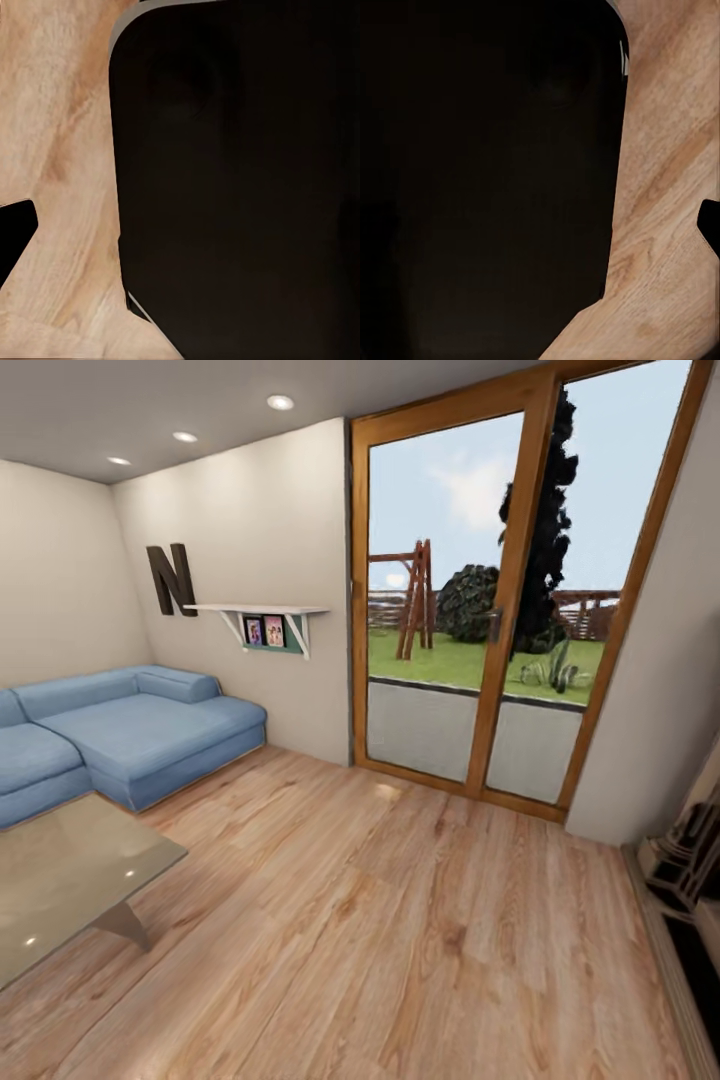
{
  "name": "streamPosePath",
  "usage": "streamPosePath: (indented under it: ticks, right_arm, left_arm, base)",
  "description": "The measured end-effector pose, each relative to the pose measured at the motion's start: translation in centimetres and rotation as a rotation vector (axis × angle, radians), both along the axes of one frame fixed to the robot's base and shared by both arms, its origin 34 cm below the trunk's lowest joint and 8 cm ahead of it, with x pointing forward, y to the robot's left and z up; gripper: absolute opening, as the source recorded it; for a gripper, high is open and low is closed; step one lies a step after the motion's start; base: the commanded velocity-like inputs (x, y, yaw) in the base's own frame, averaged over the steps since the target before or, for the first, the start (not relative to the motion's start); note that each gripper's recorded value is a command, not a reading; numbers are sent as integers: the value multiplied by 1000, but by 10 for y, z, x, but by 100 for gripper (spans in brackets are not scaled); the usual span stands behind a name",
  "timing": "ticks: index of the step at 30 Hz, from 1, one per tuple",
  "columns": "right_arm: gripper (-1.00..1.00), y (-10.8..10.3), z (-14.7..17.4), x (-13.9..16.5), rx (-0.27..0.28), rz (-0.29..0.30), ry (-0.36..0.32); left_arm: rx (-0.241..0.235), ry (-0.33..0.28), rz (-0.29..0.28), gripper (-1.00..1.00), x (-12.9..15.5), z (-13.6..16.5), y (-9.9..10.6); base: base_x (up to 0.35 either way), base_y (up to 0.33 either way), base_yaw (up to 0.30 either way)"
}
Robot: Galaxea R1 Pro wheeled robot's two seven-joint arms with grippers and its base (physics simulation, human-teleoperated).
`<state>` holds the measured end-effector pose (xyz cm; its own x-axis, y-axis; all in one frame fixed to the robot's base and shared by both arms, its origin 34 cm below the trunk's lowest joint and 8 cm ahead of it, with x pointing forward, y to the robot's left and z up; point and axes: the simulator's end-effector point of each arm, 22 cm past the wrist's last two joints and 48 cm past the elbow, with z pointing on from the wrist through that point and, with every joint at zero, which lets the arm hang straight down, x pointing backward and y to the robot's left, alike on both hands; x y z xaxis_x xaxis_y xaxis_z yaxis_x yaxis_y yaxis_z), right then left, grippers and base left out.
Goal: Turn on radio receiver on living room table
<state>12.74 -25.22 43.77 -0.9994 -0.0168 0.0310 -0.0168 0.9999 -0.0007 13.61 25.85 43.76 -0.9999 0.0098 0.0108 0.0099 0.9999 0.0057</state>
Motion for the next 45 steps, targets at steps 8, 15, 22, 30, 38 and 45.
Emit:
streamPosePath:
  ticks: [8,15,22,30,38,45]
  right_arm:
    - [100,0,0,0,0,0,0]
    - [100,0,0,0,0,0,-1]
    - [100,0,0,0,0,0,0]
    - [100,0,0,0,0,0,0]
    - [100,0,0,0,0,-1,0]
    - [100,0,0,0,0,-3,0]
  left_arm:
    - [0,-1,0,100,0,0,0]
    - [0,0,1,100,0,0,0]
    - [0,0,1,100,0,0,0]
    - [0,-1,0,100,0,0,0]
    - [-1,-7,-5,100,3,0,-1]
    - [-13,-189,15,100,77,5,-10]
  base:
    - [0,0,274]
    - [0,0,274]
    - [0,0,274]
    - [0,0,274]
    - [0,0,274]
    - [0,0,274]
